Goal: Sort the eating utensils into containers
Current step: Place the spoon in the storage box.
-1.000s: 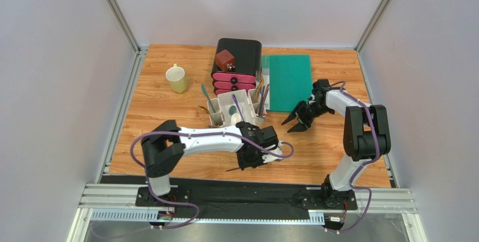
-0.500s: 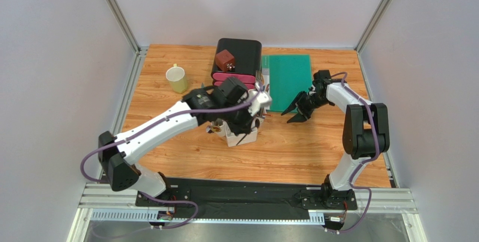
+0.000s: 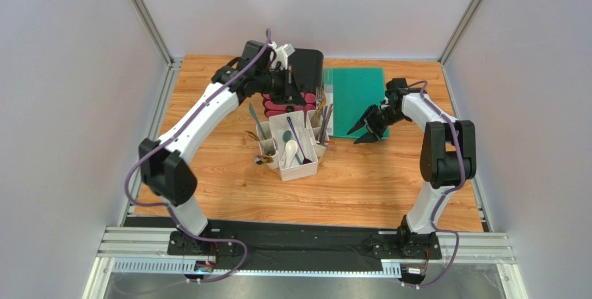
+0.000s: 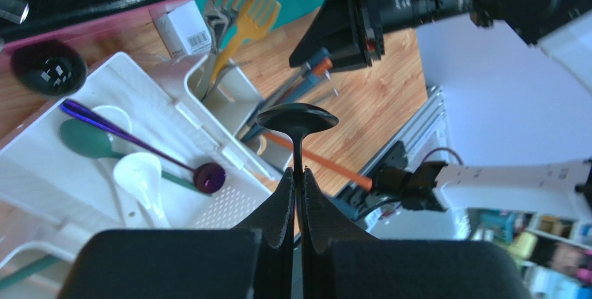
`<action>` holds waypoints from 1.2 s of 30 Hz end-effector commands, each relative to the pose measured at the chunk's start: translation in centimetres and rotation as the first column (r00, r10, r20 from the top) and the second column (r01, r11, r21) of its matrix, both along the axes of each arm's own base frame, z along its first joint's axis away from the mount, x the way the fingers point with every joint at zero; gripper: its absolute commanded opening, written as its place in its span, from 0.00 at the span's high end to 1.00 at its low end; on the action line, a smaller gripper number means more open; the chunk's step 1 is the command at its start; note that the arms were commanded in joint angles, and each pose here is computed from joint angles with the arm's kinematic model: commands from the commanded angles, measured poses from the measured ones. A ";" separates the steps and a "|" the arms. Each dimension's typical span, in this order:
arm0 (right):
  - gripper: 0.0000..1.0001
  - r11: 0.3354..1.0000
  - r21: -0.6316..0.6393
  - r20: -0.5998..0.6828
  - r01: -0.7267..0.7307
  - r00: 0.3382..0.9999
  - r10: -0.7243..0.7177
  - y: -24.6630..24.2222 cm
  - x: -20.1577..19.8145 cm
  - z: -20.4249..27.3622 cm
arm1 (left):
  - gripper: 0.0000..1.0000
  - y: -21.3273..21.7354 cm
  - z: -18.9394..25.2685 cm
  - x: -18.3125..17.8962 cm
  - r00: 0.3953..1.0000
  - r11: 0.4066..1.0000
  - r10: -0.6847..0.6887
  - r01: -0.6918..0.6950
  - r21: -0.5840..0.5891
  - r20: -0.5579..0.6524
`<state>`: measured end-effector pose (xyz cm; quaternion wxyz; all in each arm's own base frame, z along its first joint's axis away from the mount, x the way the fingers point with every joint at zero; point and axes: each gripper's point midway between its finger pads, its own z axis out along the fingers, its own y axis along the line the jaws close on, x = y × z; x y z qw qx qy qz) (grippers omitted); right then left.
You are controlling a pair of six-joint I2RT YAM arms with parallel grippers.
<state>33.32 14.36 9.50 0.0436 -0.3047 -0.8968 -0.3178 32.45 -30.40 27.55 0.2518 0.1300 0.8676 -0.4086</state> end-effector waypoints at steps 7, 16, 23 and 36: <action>0.56 1.000 0.031 0.014 -0.006 1.000 0.005 0.0 1.5 0.6 | 1.00 0.9 -6.9 -0.2 0.911 0.967 0.232 -0.179 0.181 -0.341; 0.55 0.999 0.035 -0.005 -0.005 1.000 0.005 0.0 1.7 -0.2 | 1.00 4.7 -11.6 -2.5 0.887 0.909 0.300 -0.154 0.387 -0.351; 0.56 0.999 0.038 -0.008 -0.001 1.000 0.001 0.1 2.1 -0.2 | 1.00 6.4 -13.1 -2.8 0.890 0.868 0.314 -0.129 0.479 -0.330; 0.55 0.999 0.035 -0.010 0.008 1.000 -0.008 0.0 2.3 -0.2 | 1.00 6.5 -16.6 -2.5 0.874 0.844 0.309 -0.071 0.532 -0.374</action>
